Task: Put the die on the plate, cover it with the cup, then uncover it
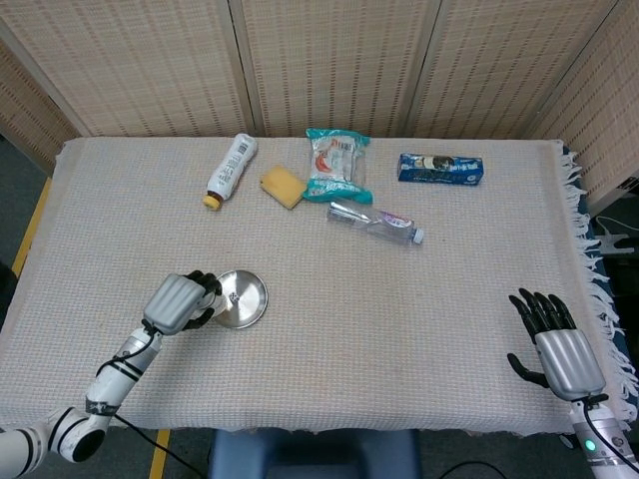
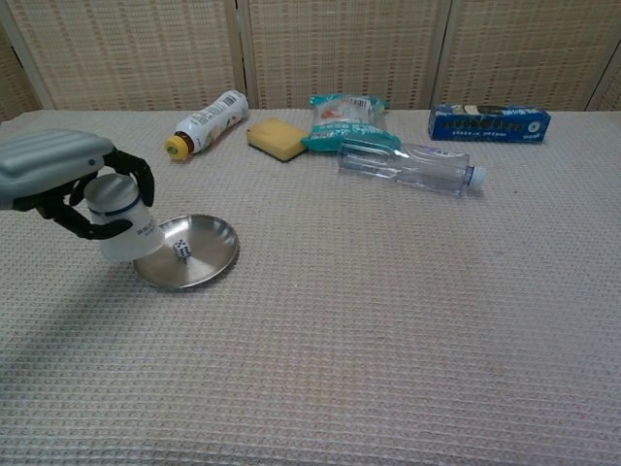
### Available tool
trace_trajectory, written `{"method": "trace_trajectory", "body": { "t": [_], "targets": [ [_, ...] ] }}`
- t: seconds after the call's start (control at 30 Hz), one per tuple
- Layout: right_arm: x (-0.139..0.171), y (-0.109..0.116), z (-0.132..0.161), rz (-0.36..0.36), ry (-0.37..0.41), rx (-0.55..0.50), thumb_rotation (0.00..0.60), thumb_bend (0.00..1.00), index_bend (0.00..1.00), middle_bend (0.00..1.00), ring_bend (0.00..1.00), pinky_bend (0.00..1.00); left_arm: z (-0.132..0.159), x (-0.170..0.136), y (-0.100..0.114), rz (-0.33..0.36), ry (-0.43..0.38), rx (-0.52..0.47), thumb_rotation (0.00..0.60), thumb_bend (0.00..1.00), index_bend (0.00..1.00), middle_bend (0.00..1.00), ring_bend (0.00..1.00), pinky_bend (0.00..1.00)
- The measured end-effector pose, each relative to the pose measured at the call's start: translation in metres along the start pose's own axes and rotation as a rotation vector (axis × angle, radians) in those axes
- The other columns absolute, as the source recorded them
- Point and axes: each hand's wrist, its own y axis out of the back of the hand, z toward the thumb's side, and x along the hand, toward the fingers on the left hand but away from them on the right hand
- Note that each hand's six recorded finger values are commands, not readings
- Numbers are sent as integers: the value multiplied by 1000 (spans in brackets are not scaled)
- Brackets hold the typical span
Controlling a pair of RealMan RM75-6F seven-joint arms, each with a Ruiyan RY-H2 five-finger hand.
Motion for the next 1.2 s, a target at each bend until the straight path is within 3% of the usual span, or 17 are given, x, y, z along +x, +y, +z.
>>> {"method": "trace_trajectory", "body": {
  "t": [0.23,0.43,0.63,0.73,0.97,1.07,1.2],
  "targets": [
    [2,1,2,-6,7,-2,526,217,0,0,0,0,-41,-38,-22,-45,129,-2,600,436,416,470,358,661],
    [2,-1,3,1,7,1,525,217,0,0,0,0,-51,-46,-38,-39,167,-32,600,427,395,447,347,598],
    [2,-1,3,0,5,1,526,217,0,0,0,0,-48,-48,-44,-53,150,-52,600,388,9,40,36,328],
    [2,0,3,-1,5,1,526,218,0,0,0,0,-47,-49,-42,-48,142,-70,600,374,0,0,0,204],
    [2,-1,3,-1,6,3,525,217,0,0,0,0,-44,-63,-26,-6,108,-112,600,354,0,0,0,139],
    [4,1,3,-9,5,3,526,217,0,0,0,0,-46,-74,-16,32,118,-107,600,351,0,0,0,107],
    [7,6,4,-35,6,6,526,217,0,0,0,0,-55,-102,2,138,172,-93,600,348,0,0,0,63]
  ]
}}
